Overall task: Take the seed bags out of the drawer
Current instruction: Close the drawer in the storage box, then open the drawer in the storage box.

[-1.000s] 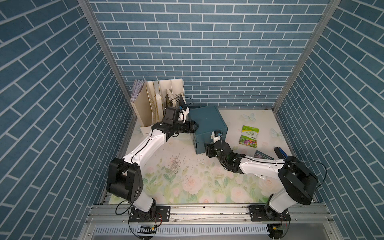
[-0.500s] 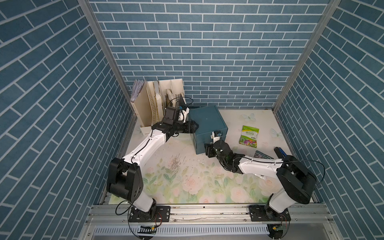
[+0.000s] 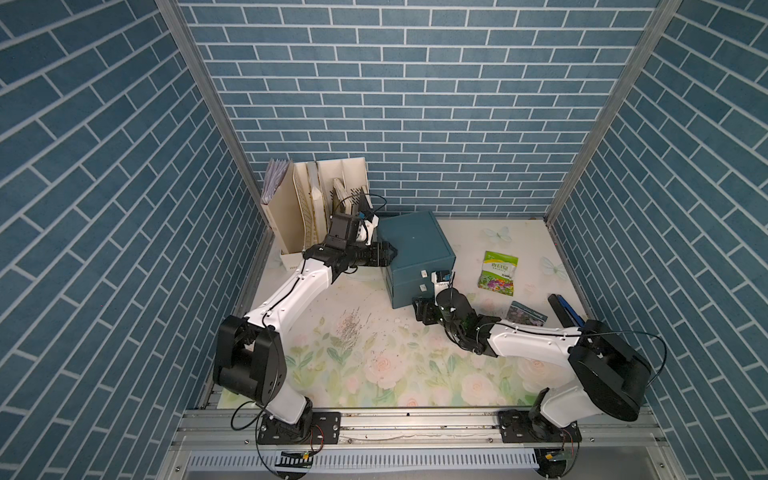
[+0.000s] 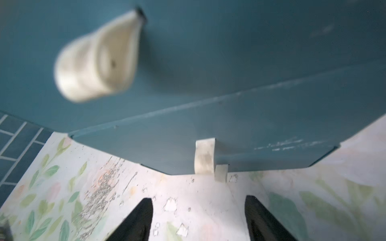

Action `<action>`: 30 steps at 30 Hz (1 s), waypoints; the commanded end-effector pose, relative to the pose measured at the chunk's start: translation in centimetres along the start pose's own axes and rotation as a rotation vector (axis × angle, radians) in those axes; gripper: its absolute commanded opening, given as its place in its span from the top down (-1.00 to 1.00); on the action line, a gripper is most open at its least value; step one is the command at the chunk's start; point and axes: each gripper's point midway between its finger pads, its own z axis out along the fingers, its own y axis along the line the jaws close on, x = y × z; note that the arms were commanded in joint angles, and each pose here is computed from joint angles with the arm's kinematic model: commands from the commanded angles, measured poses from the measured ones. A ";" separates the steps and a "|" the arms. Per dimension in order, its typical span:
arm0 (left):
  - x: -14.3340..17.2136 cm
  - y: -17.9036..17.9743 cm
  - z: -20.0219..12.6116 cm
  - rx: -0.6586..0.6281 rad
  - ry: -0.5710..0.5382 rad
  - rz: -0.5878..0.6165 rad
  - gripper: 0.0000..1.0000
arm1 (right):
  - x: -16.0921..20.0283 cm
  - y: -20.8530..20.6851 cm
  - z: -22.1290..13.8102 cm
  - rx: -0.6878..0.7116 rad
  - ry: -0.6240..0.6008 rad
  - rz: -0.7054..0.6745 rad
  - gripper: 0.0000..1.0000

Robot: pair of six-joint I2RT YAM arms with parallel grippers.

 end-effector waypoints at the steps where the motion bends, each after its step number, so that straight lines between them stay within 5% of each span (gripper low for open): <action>1: 6.3 3.7 1.3 -0.127 0.225 -0.048 -0.61 | 1.1 0.6 -0.5 -0.051 0.066 0.096 -0.47; 10: 6.3 3.8 1.4 -0.126 0.227 -0.048 -0.61 | 0.9 0.5 0.1 -0.172 0.046 0.331 -0.37; 30: 6.3 3.9 1.3 -0.128 0.226 -0.048 -0.61 | 0.7 -1.2 3.1 -0.200 0.012 0.507 -0.03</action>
